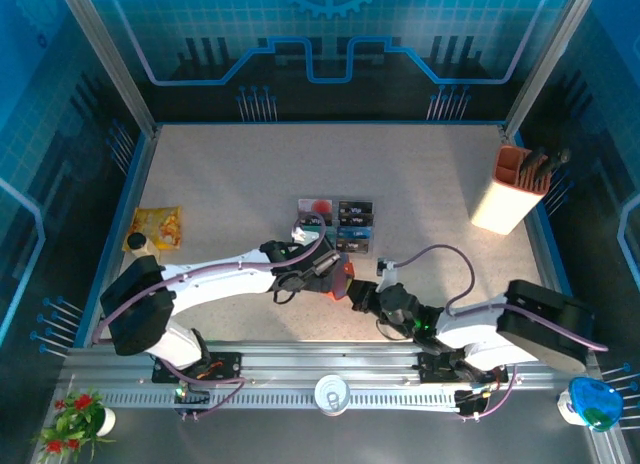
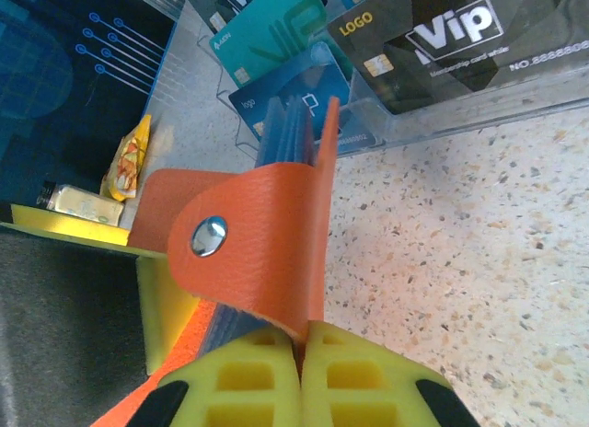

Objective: Put the credit cards into the card holder
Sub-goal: Open the card holder at the bottom-center of the table.

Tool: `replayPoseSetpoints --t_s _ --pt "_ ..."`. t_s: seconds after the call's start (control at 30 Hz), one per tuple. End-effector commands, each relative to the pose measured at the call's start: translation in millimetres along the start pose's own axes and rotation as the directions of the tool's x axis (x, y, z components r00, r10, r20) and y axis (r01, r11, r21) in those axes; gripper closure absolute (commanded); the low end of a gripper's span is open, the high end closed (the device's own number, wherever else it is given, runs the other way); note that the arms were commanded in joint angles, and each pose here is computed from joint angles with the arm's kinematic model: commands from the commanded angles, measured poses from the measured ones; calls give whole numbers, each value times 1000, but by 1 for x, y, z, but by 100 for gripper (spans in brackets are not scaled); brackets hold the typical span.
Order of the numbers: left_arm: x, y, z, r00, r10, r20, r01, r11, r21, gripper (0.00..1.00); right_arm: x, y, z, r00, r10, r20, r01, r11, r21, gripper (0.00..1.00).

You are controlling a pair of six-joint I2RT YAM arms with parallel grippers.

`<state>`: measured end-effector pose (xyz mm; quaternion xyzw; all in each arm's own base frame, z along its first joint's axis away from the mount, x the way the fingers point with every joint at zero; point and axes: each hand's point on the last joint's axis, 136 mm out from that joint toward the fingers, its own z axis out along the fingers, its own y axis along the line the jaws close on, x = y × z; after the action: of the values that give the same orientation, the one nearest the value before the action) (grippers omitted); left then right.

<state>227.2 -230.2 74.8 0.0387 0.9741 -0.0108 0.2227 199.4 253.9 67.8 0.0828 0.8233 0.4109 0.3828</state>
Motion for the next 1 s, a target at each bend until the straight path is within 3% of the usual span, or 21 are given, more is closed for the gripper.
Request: replayPoseSetpoints --t_s 0.0,0.07,0.23,0.37,0.6,0.77,0.97 --pt "8 21 9 998 62 -18 -64 992 -107 1 -16 23 4 993 72 97 -62 993 -97 100" --pt "10 25 13 998 64 -27 -67 990 -127 1 -13 19 6 992 81 97 -71 992 -100 96" --pt "16 36 22 997 55 -46 -62 987 -148 1 -10 10 0 991 93 95 -83 991 -101 63" --pt "17 40 25 997 52 -49 -59 986 -153 1 -15 9 -8 994 61 95 -54 996 -77 53" --pt "9 35 21 998 59 -24 -62 990 -127 1 -47 4 -46 991 -99 85 88 989 119 45" --pt "3 30 17 998 62 -4 -62 992 -106 1 -57 -7 -66 991 -130 19 125 976 175 48" --pt "-1 28 13 998 53 18 -51 995 -83 1 -44 0 -54 977 -181 -115 199 964 176 56"
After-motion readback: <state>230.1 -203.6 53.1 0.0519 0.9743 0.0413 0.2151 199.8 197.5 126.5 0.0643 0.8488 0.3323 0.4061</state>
